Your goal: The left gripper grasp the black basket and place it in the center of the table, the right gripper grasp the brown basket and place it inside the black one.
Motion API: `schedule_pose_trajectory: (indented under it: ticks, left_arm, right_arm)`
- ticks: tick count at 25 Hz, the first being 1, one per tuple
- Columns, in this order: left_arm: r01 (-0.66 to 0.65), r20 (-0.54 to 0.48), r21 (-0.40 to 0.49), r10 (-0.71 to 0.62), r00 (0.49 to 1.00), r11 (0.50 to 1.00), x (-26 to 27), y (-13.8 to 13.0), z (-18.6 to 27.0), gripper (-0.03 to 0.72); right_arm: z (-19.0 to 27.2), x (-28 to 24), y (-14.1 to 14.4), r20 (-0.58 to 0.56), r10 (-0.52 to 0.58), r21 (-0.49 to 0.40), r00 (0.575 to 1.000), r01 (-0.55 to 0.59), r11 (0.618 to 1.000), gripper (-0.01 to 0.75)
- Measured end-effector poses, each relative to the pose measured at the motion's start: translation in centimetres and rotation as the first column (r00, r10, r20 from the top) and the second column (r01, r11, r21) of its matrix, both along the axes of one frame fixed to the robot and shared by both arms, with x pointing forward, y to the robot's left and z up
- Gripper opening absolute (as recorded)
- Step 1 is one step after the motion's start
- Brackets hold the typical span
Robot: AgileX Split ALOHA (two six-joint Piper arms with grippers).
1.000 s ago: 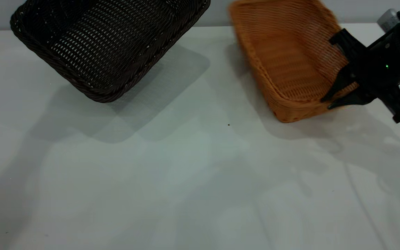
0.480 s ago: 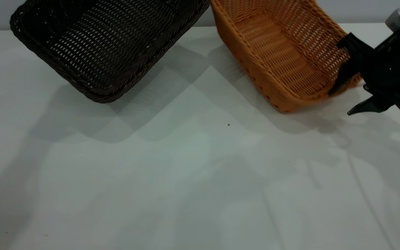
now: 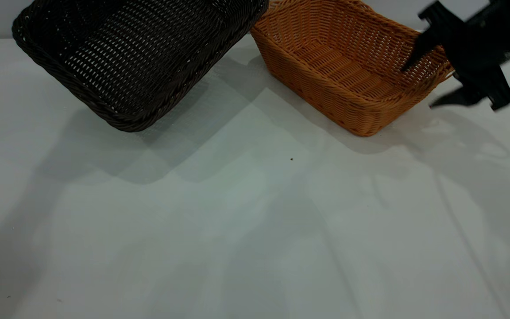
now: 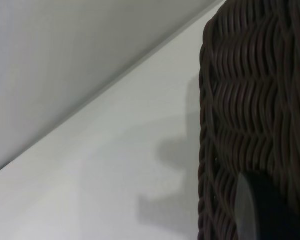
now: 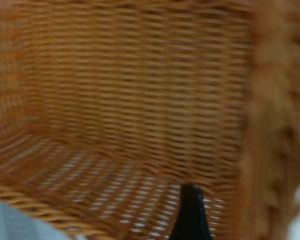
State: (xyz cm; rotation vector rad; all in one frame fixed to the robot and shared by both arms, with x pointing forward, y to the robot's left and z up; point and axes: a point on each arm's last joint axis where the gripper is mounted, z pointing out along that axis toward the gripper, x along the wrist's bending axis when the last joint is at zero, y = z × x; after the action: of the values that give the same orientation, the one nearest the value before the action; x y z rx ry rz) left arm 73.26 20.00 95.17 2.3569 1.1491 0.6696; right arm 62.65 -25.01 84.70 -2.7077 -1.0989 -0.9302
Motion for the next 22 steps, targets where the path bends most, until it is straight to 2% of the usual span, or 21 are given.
schedule_pose_trajectory:
  ticks: [4,12,14,16,20,22]
  left_arm:
    - [0.000,0.000,0.000,0.000,1.000,1.000,0.0,0.0,0.0,0.074]
    - [0.000,0.000,0.000,0.000,1.000,1.000,0.0,0.0,0.0,0.074]
    - [0.001,-0.006,0.001,-0.001,1.000,1.000,0.0,0.0,0.0,0.074]
    - [0.002,-0.012,0.002,-0.002,1.000,1.000,-0.1,0.0,-0.1,0.074]
    - [0.005,-0.024,0.005,-0.005,1.000,1.000,-0.2,0.0,-0.1,0.074]
    - [0.019,-0.023,0.015,-0.019,1.000,1.000,-0.2,0.0,-0.1,0.074]
  right_arm:
    - [0.0,0.5,-0.1,0.015,0.005,-0.019,1.000,-0.005,1.000,0.501]
    - [-4.4,0.1,-0.2,-0.089,-0.019,-0.022,0.996,0.018,1.000,0.496]
    - [-4.8,0.7,-0.2,-0.081,-0.020,-0.025,0.997,0.018,1.000,0.470]
    - [-5.1,1.4,-0.1,-0.069,-0.012,-0.030,0.998,0.010,0.999,0.395]
    - [-4.6,2.7,-0.1,-0.024,0.007,-0.040,1.000,-0.008,0.999,0.107]
    - [-4.3,3.4,-0.5,0.000,0.011,-0.051,1.000,-0.011,0.999,0.070]
